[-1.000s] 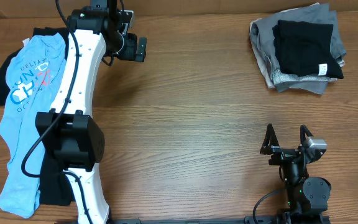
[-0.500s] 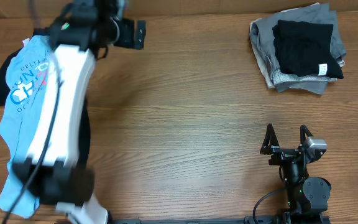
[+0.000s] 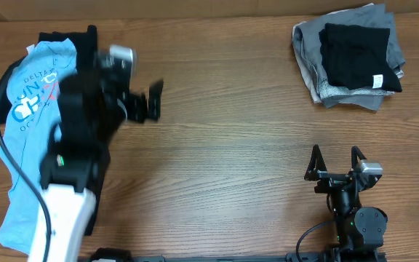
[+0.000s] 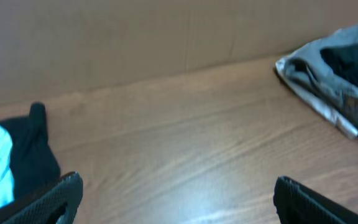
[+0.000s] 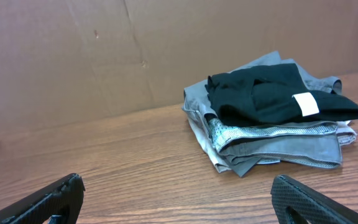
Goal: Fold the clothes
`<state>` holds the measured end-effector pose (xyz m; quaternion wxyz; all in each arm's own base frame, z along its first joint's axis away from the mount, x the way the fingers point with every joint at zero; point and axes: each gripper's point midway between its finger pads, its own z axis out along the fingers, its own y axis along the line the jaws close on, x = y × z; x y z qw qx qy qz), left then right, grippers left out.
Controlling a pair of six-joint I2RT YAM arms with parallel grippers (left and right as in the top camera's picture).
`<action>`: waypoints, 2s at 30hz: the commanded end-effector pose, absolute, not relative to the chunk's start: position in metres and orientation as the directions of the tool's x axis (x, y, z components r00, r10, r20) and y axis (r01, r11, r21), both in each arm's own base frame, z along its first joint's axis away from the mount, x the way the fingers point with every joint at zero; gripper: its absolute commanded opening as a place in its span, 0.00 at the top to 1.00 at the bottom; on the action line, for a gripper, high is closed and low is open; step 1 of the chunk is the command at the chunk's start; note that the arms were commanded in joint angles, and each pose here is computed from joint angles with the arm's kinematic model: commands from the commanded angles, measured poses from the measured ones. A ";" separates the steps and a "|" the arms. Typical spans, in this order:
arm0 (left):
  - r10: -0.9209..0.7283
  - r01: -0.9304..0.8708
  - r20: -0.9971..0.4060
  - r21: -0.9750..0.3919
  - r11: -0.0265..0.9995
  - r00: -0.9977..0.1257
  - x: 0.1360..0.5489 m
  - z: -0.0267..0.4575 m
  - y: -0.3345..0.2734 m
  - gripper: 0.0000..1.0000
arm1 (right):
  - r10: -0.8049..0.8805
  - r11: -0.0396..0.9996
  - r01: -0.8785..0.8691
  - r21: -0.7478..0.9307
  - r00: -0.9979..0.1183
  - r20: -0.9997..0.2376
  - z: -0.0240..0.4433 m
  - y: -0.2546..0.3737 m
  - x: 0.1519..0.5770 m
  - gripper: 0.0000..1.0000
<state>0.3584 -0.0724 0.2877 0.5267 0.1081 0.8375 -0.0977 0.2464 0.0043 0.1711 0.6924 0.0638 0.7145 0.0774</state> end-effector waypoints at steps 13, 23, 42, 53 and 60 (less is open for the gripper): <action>0.004 0.181 -0.994 -0.016 0.983 -0.109 0.256 0.192 -0.032 0.00 | 0.193 0.981 -0.017 0.193 -0.028 -0.981 0.170 0.004 0.246 0.00; -0.001 0.163 -0.997 -0.012 0.987 -0.071 0.247 0.158 -0.028 0.00 | 0.193 0.981 -0.017 0.193 -0.028 -0.981 0.170 0.004 0.246 0.00; 0.003 0.124 -0.998 -0.005 0.992 -0.062 0.245 0.159 -0.021 0.00 | 0.193 0.981 -0.017 0.193 -0.028 -0.981 0.169 0.004 0.246 0.00; 0.003 0.124 -0.998 -0.005 0.992 -0.062 0.245 0.159 -0.021 0.00 | 0.193 0.981 -0.017 0.193 -0.028 -0.981 0.170 0.004 0.246 0.00; 0.003 0.124 -0.998 -0.005 0.992 -0.062 0.245 0.159 -0.021 0.00 | 0.193 0.981 -0.017 0.193 -0.028 -0.981 0.169 0.004 0.246 0.00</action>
